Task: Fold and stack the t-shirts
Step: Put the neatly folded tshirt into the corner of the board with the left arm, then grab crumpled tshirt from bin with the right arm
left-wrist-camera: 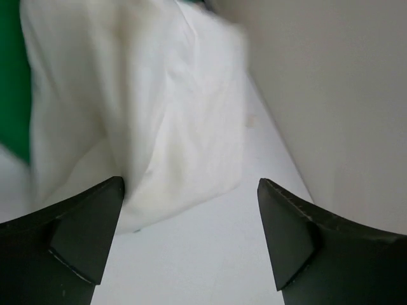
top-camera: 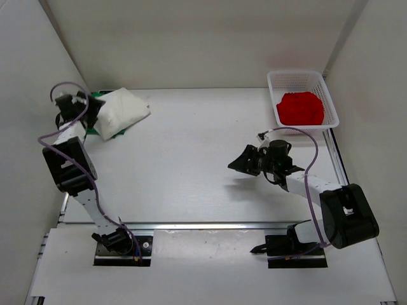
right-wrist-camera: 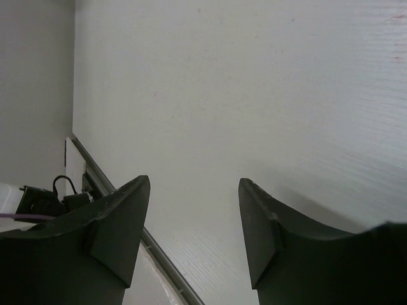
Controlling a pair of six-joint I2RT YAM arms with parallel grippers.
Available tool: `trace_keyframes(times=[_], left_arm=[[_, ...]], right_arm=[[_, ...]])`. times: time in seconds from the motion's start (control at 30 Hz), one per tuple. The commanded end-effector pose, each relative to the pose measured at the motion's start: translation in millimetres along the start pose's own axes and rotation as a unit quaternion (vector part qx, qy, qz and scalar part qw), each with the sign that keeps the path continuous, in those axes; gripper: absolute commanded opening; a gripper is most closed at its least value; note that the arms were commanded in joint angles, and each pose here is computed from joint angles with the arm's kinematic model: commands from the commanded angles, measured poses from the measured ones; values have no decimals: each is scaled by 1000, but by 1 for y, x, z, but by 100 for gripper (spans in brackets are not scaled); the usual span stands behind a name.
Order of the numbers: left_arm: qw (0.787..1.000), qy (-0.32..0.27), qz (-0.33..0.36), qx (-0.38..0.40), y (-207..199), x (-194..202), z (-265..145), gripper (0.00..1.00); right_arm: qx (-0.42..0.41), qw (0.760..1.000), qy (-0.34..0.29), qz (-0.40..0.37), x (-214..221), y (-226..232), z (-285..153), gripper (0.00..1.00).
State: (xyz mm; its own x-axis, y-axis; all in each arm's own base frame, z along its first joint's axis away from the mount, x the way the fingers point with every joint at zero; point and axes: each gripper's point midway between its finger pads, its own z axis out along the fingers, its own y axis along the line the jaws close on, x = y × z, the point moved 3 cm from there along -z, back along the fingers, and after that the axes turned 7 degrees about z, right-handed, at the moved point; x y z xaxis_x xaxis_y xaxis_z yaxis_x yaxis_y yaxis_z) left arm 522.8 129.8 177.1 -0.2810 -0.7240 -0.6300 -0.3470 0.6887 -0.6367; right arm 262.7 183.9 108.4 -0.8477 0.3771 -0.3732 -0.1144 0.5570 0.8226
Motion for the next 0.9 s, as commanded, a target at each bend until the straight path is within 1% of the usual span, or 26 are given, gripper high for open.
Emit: trace_keyframes(times=[0.0, 0.03, 0.07, 0.1, 0.17, 0.3, 0.37, 0.4, 0.43, 0.47, 0.5, 0.53, 0.57, 0.6, 0.63, 0.67, 0.7, 0.73, 0.77, 0.8, 0.83, 0.87], left_arm=[[998, 2, -60, 15, 15, 15, -22, 98], [997, -9, -74, 7, 21, 11, -31, 99], [996, -12, -90, -8, 37, 19, -36, 98], [994, -19, -101, -21, 47, 21, -46, 99], [994, -29, -104, -33, 52, 20, -57, 99], [994, -43, -98, -38, 41, 24, -74, 98], [994, -56, -89, -41, 38, 24, -84, 99], [994, -56, -85, -46, 38, 28, -87, 99], [996, -50, -67, -39, 28, 36, -88, 99], [996, -57, -50, -39, 21, 37, -91, 98], [998, -51, -15, -37, 7, 48, -90, 98], [999, -32, 31, -18, -19, 67, -91, 99], [998, -37, 54, -23, -30, 73, -92, 99], [995, -22, 97, 4, -61, 93, -94, 99], [989, -21, 141, 42, -95, 112, -102, 97], [982, -8, 173, 74, -124, 132, -109, 86], [972, 4, 212, 97, -154, 163, -117, 73], [959, 20, 246, 139, -186, 193, -130, 71], [952, 36, 260, 160, -198, 212, -136, 60], [940, 57, 279, 189, -215, 241, -148, 52], [930, 82, 286, 216, -225, 269, -160, 51], [920, 102, 291, 240, -229, 293, -168, 50]], right_arm=[[-36, 999, 9, -33, 1, 18, 6, 56], [-42, 998, 9, -38, -1, 23, 6, 56], [-40, 998, 15, -37, 3, 21, 7, 56], [-40, 998, 11, -41, 2, 22, 7, 57], [-42, 998, 16, -43, 6, 23, 8, 56], [-29, 999, 14, -43, 10, 20, 7, 56], [-17, 999, 10, -48, 10, 19, 7, 52], [-12, 998, 3, -54, 8, 19, 6, 48], [-5, 998, 2, -58, 8, 18, 6, 45], [1, 998, -4, -60, 3, 20, 7, 36], [11, 998, -11, -60, -2, 20, 6, 22], [18, 998, -22, -60, -10, 23, 7, 11], [14, 997, -34, -73, -22, 32, 8, 5], [32, 996, -44, -71, -28, 29, 8, 0], [43, 994, -61, -81, -45, 33, 8, 0], [46, 991, -80, -98, -63, 42, 9, 0], [62, 987, -101, -109, -83, 49, 6, 0], [93, 984, -113, -100, -95, 37, 2, 0], [104, 981, -133, -101, -114, 37, -4, 0], [121, 973, -170, -103, -142, 35, -13, 0], [141, 971, -171, -93, -149, 26, -19, 0], [166, 962, -197, -87, -169, 16, -31, 0]])
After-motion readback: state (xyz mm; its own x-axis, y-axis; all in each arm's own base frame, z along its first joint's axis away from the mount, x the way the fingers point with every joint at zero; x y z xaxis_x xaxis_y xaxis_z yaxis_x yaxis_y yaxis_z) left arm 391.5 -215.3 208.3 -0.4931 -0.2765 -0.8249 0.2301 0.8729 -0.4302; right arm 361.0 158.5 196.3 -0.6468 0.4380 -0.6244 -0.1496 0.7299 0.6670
